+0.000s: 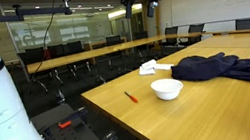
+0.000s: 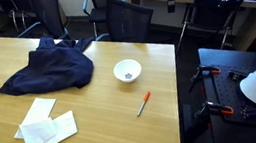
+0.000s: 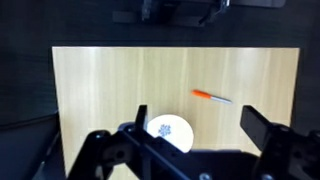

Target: Put the marker in the white bowl

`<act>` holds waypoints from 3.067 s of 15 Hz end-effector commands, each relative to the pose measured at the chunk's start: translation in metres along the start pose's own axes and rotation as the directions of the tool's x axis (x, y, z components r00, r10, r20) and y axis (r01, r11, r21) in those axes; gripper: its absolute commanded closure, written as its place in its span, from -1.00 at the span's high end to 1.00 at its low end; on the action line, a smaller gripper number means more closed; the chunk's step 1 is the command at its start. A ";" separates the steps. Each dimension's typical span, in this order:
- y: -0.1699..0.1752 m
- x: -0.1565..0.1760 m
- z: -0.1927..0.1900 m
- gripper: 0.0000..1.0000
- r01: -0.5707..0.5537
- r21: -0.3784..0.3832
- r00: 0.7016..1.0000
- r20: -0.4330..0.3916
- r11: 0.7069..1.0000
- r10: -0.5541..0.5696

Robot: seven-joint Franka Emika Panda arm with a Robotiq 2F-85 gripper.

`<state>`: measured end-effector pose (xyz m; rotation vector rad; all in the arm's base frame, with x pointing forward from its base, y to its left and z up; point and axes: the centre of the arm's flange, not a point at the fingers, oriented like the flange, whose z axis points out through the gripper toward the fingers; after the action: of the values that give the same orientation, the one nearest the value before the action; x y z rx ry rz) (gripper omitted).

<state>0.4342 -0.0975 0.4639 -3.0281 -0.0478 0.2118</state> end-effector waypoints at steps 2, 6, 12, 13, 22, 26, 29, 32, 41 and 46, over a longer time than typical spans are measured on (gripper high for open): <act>-0.080 0.014 0.042 1.00 0.189 -0.123 0.980 -0.043 0.974 -0.195; -0.171 0.010 0.086 1.00 0.430 -0.174 0.902 0.035 0.886 -0.430; -0.223 0.034 0.110 1.00 0.703 -0.243 0.704 0.105 0.668 -0.702; -0.222 0.038 0.109 1.00 0.740 -0.244 0.662 0.104 0.626 -0.742; -0.214 0.051 0.137 1.00 0.863 -0.204 0.494 0.151 0.462 -0.856; -0.199 0.076 0.188 1.00 0.951 -0.171 0.290 0.197 0.259 -0.936; -0.192 0.090 0.234 1.00 0.981 -0.168 0.131 0.193 0.098 -0.972; -0.183 0.095 0.269 1.00 0.983 -0.173 -0.025 0.179 -0.057 -0.983; -0.168 0.085 0.348 1.00 0.988 -0.154 -0.013 0.078 -0.025 -0.997; -0.162 0.107 0.361 0.97 0.987 -0.131 0.099 0.055 0.091 -0.994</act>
<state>0.4705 0.1054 0.1174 -2.2069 -2.1985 -0.0022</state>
